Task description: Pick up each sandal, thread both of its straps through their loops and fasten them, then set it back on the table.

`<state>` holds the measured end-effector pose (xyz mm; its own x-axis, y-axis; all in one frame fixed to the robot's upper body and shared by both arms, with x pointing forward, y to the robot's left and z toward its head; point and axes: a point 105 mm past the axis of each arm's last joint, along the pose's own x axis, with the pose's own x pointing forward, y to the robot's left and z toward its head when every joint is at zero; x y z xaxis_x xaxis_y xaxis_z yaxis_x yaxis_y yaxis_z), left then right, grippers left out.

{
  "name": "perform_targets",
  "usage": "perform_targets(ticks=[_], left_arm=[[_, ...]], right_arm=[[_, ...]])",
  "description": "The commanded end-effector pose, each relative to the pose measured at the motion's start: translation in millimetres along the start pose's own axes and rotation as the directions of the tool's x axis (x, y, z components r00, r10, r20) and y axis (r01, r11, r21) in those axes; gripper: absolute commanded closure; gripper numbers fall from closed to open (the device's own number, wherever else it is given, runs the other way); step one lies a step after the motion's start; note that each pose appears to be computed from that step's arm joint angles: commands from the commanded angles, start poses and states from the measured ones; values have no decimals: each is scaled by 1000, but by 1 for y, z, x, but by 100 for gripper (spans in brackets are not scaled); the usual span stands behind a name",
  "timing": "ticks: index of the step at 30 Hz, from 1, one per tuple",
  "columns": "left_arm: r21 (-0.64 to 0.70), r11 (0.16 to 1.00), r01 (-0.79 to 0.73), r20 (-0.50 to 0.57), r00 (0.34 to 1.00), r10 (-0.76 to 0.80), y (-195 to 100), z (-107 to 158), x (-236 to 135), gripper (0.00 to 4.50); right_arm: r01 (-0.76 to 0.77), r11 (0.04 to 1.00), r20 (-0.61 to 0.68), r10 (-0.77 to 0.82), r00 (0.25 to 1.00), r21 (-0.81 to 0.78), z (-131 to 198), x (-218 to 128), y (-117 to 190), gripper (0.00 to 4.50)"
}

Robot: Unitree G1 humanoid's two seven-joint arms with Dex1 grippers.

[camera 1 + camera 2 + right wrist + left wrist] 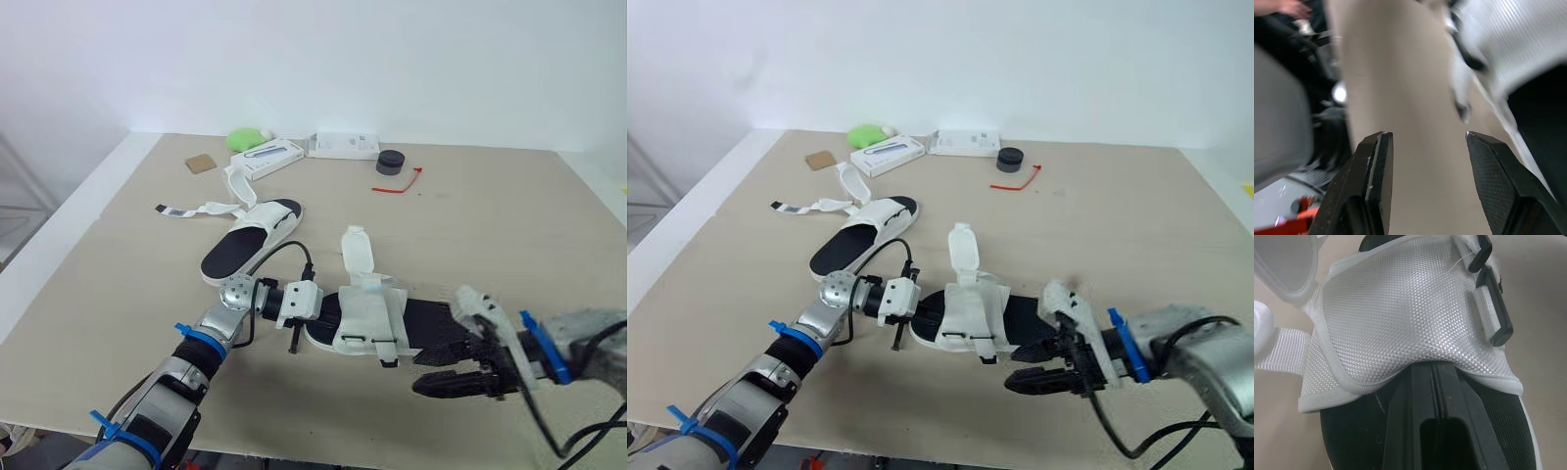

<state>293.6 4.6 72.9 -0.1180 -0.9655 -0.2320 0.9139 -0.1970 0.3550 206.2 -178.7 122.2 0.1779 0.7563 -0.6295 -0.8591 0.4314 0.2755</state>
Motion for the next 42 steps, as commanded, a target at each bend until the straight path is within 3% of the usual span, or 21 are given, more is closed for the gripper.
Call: perform_targets(ticks=[1, 6, 10, 22, 24, 29, 38, 42], left_arm=[[-224, 964, 140, -179, 967, -182, -51, -57, -2, 450], [-220, 965, 145, -181, 966, -187, -49, -57, -1, 450], [-217, 965, 146, -180, 966, -187, -49, -57, -1, 450], [-218, 966, 138, -176, 968, -178, -48, -56, 0, 450], [-218, 966, 136, -177, 968, -176, -48, -56, 0, 450], [-217, 967, 135, -179, 968, -175, -48, -56, 0, 450], [-214, 967, 137, -180, 968, -177, -47, -56, 1, 450], [-214, 967, 137, -181, 967, -177, -47, -57, 1, 450]], right_arm=[[93, 996, 40, -93, 995, -16, 8, 0, -10, 190], [59, 998, 68, -61, 996, 27, 11, 2, -7, 190], [-53, 997, 92, 47, 995, 57, 14, 9, 11, 190], [-73, 994, 95, 66, 993, 77, 17, 29, 10, 190], [-98, 992, 95, 90, 991, 76, 16, 26, 14, 242], [-153, 986, 107, 146, 983, 64, 20, 16, 24, 447], [-314, 946, 151, 324, 934, -84, 44, -3, 60, 447], [-320, 942, 277, 334, 901, -97, 74, -11, 54, 447]])
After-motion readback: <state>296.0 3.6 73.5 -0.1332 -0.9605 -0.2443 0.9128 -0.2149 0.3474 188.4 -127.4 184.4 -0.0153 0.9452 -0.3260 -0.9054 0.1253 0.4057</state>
